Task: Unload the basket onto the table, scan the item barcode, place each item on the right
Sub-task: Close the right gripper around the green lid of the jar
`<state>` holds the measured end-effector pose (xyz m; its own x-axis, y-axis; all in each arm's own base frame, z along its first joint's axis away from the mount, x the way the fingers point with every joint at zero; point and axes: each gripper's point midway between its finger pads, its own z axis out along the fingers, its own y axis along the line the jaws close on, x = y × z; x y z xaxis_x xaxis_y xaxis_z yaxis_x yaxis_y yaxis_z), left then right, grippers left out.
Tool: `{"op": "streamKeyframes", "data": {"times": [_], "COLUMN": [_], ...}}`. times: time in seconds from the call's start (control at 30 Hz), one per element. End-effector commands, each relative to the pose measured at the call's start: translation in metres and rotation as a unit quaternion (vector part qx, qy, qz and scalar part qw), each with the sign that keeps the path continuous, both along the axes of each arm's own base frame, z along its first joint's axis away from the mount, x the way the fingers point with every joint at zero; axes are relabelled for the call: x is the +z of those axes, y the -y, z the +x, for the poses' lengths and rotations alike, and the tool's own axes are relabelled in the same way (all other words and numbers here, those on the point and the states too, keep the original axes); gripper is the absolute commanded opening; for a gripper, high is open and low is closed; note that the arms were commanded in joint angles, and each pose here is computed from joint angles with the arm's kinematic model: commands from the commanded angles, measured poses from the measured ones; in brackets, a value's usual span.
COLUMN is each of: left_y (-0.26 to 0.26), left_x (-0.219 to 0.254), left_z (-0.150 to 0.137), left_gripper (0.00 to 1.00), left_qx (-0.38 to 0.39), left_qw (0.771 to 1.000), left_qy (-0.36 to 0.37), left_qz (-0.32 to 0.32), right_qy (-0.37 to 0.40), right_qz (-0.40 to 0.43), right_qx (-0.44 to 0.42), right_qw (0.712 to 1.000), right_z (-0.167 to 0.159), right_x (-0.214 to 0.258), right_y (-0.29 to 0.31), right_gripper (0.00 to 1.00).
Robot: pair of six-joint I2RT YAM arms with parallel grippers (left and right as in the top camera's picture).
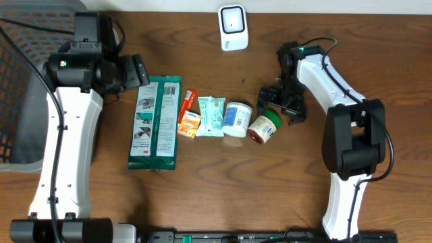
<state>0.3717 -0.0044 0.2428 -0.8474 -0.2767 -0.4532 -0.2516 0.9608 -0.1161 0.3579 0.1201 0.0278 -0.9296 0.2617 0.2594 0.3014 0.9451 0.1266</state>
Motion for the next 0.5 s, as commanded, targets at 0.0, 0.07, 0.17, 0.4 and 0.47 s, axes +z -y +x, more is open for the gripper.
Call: {"op": "streamKeyframes", "data": {"times": [0.0,0.07,0.17,0.4,0.47], "left_y": [0.0,0.0,0.0,0.0,0.0], "left_x": [-0.003,-0.003,-0.003,-0.003,-0.003], "left_z": [0.0,0.0,0.0,0.0,0.0], "left_gripper": [0.87,0.87,0.87,0.87,0.87], "left_qx": [-0.002,-0.002,-0.002,-0.002,-0.002], "left_qw": [1.0,1.0,1.0,1.0,1.0], "left_qy": [-0.006,-0.006,-0.006,-0.006,-0.006], "left_qz": [-0.002,-0.002,-0.002,-0.002,-0.002], "right_qy": [-0.023,-0.029,-0.034,-0.031,-0.027], "right_qz": [-0.008,-0.014,-0.019,-0.017,-0.016], "right_qx": [-0.02,-0.033,-0.043,-0.042,-0.042], "right_qw": [1.0,0.999,0.998,0.998,0.999], "right_z": [-0.011,-0.014,-0.019,-0.018,-0.015], "right_x": [-0.008,-0.012,-0.017,-0.019,-0.019], "right_y": [-0.007,-0.011,-0.014,-0.014,-0.013], "right_gripper": [0.99,0.99,0.99,0.83,0.8]}}
